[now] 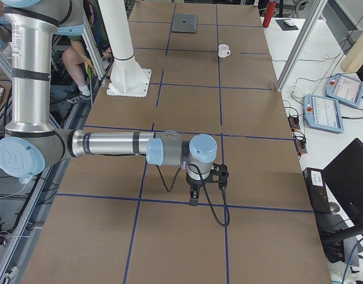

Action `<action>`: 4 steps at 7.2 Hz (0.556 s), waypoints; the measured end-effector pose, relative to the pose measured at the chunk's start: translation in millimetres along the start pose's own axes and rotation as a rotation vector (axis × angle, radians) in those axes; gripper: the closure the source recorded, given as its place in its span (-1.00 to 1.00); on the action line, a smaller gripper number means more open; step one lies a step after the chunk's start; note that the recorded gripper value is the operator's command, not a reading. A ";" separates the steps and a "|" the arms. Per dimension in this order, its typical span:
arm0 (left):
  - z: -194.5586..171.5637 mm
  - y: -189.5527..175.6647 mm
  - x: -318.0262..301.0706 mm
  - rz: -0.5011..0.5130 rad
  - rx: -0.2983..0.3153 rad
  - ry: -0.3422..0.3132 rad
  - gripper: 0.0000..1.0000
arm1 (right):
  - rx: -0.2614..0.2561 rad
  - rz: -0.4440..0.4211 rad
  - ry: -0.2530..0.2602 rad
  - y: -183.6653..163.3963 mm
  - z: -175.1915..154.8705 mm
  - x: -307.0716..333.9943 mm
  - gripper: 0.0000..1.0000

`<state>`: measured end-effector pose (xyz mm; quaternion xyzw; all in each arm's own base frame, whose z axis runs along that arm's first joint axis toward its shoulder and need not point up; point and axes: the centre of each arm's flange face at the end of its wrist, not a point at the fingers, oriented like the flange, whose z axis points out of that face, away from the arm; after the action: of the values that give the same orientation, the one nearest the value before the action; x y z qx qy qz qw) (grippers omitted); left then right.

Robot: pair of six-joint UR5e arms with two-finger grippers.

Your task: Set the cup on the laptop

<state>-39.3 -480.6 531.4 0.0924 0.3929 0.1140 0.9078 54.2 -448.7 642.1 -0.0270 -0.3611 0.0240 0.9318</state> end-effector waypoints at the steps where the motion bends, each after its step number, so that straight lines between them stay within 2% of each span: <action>1: -0.6 -30.3 33.8 0.065 -0.005 0.009 -1.00 | 0.000 0.000 0.000 0.0 0.0 0.0 -1.00; 2: 0.5 -57.9 65.3 0.094 -0.026 0.020 -1.00 | 0.000 0.000 0.000 0.0 0.0 0.0 -1.00; 4: 5.0 -110.7 135.8 0.070 -0.064 0.031 -1.00 | 0.000 0.000 0.000 0.0 0.0 0.0 -1.00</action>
<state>69.6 -549.0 412.2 0.0752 0.3995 0.1595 0.8996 54.2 -448.7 642.1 -0.0270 -0.3611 0.0240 0.9318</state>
